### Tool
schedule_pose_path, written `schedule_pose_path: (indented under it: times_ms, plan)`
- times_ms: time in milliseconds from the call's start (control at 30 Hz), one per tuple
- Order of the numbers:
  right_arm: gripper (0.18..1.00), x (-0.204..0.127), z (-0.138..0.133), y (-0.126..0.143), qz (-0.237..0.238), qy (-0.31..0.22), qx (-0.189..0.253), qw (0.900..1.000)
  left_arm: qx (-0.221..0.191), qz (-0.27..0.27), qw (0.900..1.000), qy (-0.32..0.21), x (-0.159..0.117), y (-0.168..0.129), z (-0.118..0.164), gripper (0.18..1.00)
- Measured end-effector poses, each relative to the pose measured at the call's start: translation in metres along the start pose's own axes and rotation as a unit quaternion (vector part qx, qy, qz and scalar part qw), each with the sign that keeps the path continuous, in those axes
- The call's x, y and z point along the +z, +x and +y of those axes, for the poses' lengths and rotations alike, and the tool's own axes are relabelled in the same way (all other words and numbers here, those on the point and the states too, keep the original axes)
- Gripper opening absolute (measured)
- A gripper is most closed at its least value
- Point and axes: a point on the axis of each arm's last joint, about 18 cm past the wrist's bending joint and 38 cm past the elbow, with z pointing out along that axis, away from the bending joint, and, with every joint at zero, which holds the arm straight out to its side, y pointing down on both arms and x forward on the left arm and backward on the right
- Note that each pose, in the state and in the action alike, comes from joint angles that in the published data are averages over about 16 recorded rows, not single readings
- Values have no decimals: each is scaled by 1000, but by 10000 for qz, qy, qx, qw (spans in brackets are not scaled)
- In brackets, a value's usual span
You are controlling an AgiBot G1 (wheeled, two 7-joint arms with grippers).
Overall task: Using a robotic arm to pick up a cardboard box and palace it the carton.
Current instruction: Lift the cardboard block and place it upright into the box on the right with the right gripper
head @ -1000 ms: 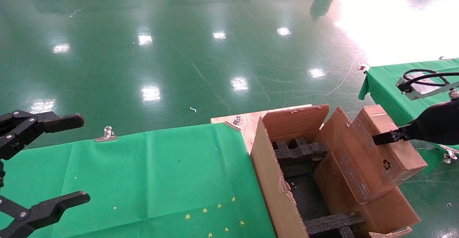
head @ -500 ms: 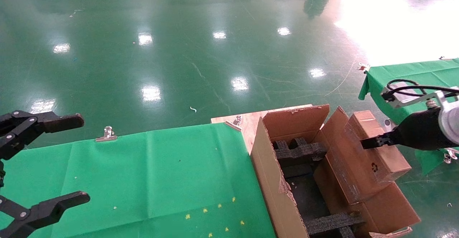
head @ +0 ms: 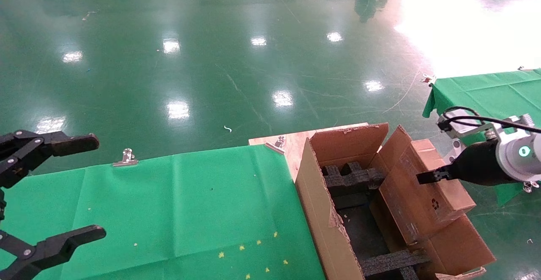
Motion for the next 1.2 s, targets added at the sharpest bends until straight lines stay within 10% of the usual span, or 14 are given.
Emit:
schedule_pose_path:
  times_ms: [1200]
  plan:
    - [341, 51, 16, -19, 96, -329, -303, 9990, -1, -2, 10000, 0, 0, 0, 0, 1001]
